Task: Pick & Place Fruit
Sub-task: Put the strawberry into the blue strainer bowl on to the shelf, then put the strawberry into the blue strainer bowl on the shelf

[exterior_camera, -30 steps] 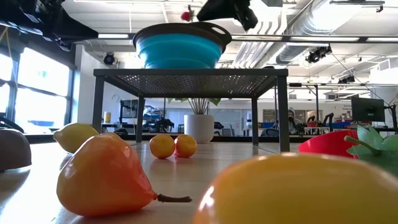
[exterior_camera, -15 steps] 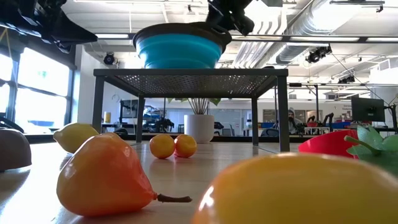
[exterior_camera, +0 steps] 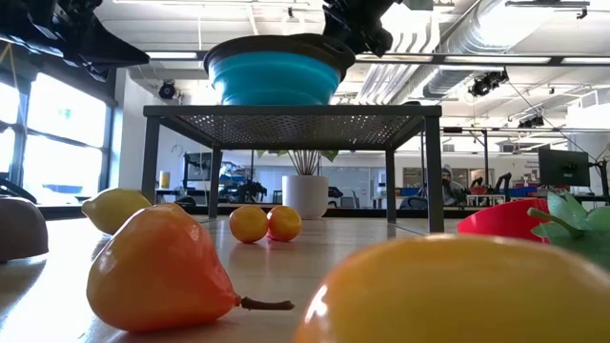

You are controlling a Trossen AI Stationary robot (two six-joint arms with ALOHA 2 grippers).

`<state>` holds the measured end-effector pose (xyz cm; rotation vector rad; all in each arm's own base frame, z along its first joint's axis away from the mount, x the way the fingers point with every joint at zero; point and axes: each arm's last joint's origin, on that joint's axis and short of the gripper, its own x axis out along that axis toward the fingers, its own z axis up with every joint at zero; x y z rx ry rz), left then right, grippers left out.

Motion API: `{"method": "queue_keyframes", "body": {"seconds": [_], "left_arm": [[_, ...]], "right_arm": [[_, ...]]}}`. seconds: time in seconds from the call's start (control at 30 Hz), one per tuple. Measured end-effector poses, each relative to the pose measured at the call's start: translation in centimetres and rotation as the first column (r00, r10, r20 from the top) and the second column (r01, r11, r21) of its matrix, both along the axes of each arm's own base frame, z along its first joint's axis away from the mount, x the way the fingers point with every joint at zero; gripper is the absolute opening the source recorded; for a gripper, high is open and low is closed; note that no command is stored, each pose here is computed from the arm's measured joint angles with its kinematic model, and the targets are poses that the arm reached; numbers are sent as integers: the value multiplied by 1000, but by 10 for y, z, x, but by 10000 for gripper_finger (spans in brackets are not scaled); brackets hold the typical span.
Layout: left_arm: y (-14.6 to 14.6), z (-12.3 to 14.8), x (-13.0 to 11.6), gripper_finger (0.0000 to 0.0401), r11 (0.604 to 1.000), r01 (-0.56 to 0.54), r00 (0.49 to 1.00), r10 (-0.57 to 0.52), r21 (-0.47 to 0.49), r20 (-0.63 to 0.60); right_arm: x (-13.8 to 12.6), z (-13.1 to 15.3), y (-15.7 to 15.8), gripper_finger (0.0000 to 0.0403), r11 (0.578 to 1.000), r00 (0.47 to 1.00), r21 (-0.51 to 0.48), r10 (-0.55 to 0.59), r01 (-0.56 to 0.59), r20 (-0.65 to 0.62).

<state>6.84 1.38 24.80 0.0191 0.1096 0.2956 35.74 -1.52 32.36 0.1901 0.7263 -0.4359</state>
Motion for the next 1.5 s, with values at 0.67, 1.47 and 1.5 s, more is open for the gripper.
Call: {"method": "queue_keyframes", "body": {"seconds": [0.67,1.47,1.5], "left_arm": [[0,-1,0,0,1000,0,1000,0,-1,-9],[0,-1,0,0,1000,0,1000,0,-2,-10],[0,-1,0,0,1000,0,1000,0,-2,-10]], "right_arm": [[-63,46,43,8,974,998,218,58,-63,31],[-138,30,83,3,960,876,244,0,135,-483],[-137,27,85,3,963,877,242,16,116,-481]]}}
